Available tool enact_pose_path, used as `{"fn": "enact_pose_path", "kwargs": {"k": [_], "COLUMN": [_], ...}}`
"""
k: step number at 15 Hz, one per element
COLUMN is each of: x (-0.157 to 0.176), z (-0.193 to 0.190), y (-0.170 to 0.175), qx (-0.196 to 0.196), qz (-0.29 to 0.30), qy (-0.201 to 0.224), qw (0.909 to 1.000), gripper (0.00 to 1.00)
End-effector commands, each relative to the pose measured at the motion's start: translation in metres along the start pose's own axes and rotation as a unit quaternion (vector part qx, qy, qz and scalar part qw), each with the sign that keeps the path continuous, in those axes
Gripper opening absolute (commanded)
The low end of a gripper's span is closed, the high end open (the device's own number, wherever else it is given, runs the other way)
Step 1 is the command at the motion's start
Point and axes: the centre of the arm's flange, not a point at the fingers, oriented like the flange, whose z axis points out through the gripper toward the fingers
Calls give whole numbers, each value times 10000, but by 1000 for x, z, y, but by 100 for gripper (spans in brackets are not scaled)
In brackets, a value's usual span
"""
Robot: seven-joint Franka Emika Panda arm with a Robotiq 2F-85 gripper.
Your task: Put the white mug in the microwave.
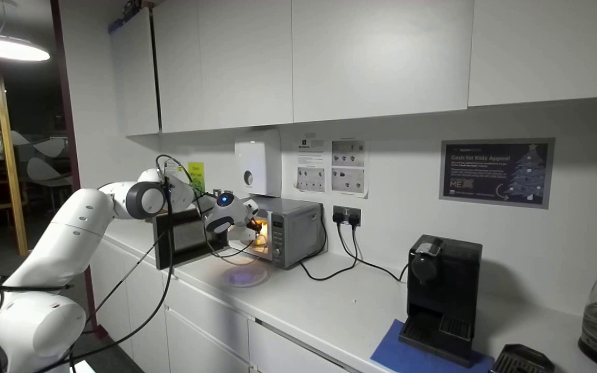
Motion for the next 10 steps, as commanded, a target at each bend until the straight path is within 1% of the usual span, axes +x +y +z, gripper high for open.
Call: {"fn": "enact_pose_path", "kwargs": {"k": [1,10], "x": [15,18], "z": [4,10], "y": [2,-4], "qx": [-82,-1], "qz": [168,348], "qy": [287,425], "qw": [9994,9985], "gripper": [4,4]}}
